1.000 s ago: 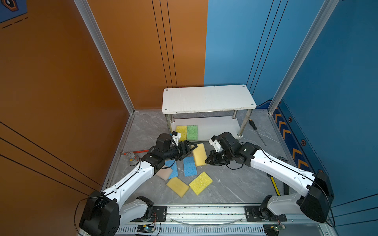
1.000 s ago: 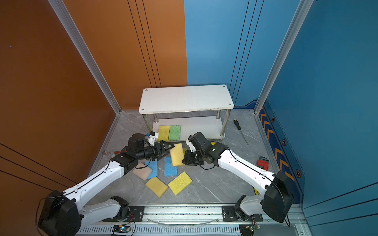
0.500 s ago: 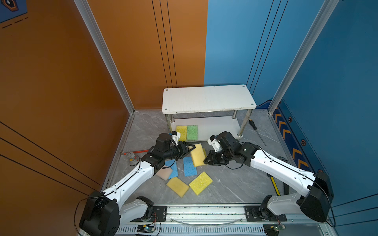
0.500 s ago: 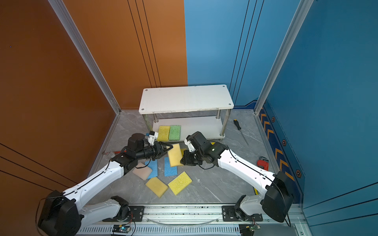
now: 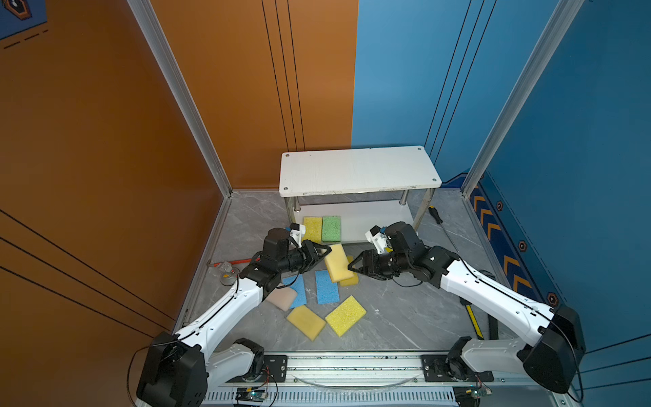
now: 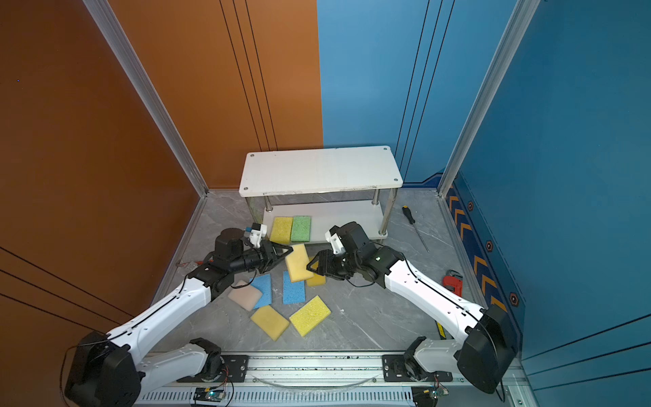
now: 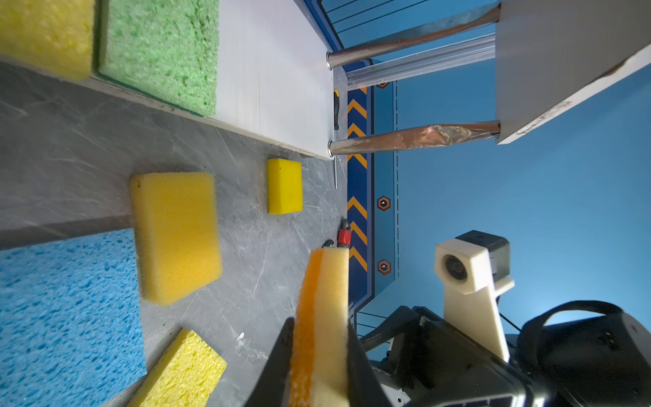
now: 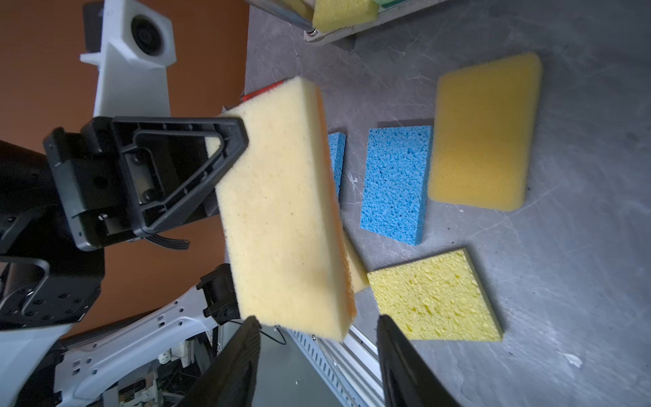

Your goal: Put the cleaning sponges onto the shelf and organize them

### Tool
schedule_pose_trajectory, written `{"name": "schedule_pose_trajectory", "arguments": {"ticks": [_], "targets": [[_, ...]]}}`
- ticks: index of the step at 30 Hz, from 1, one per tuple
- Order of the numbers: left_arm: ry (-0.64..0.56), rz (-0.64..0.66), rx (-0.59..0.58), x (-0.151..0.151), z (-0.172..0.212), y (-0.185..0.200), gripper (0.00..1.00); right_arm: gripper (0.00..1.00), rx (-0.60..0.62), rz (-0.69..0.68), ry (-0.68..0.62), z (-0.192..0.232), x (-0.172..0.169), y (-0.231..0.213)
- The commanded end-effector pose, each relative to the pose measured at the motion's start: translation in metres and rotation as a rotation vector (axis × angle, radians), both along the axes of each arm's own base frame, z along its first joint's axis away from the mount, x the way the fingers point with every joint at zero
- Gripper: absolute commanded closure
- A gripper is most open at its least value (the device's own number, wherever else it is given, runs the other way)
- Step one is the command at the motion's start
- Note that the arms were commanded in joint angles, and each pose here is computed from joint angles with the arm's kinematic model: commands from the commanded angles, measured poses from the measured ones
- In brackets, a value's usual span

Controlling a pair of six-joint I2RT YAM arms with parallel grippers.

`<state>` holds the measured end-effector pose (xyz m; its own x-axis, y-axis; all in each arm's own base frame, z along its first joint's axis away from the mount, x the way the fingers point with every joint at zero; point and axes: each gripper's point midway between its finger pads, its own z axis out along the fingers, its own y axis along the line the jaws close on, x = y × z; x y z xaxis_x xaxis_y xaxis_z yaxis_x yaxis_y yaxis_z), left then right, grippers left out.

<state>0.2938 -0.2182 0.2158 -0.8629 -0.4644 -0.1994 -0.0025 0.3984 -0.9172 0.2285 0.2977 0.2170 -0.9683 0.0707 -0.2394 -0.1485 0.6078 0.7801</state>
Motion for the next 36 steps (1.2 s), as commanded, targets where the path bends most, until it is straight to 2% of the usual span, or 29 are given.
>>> {"name": "schedule_pose_trajectory", "arguments": {"ticks": [1,11,19,27,31,34,36], "targets": [[-0.023,0.002,-0.073,0.002,0.014,0.001,0.79,0.44,0.126,-0.020,0.001,0.018,0.006,0.004],[-0.077,0.017,-0.168,0.010,0.042,0.000,0.79,0.44,0.236,0.016,0.009,0.031,0.009,0.023],[-0.093,0.035,-0.192,0.013,0.049,0.004,0.79,0.49,0.239,0.024,0.015,0.029,0.011,0.028],[-0.089,0.041,-0.200,0.013,0.046,0.006,0.79,0.65,0.246,0.006,-0.006,0.036,0.016,0.027],[-0.084,0.039,-0.199,0.013,0.045,0.006,0.78,0.76,0.243,-0.007,-0.012,0.036,0.017,0.024],[-0.077,0.039,-0.199,0.012,0.043,0.005,0.71,0.79,0.237,-0.018,-0.014,0.032,0.017,0.023],[-0.068,0.042,-0.197,0.012,0.040,0.006,0.60,0.80,0.235,-0.032,-0.016,0.031,0.018,0.022]]}}
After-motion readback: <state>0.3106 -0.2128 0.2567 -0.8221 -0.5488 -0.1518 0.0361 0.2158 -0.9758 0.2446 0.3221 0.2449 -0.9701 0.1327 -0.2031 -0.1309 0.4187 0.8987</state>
